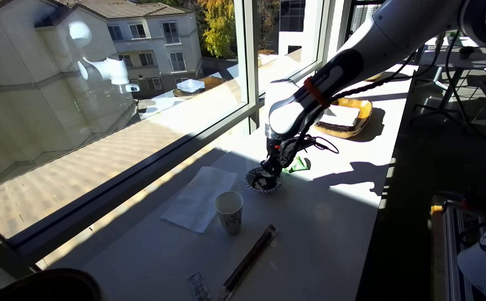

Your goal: Use the white spoon to place some coffee beans into the coffee cup.

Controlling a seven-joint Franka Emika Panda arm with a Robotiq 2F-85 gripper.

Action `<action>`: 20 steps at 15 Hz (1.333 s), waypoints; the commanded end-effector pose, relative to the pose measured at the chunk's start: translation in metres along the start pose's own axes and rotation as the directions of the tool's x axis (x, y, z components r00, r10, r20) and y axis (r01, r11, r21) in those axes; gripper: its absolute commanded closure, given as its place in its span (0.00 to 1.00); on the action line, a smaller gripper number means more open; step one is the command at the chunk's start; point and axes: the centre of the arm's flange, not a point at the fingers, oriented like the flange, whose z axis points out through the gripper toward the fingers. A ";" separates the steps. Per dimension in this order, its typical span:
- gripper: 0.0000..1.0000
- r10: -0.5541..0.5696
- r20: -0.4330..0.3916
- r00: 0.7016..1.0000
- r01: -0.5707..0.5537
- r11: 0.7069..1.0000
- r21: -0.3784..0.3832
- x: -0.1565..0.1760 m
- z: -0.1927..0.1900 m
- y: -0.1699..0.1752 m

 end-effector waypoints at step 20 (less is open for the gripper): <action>0.00 -0.060 -0.221 0.973 0.040 0.995 -0.093 -0.093 -0.113 0.039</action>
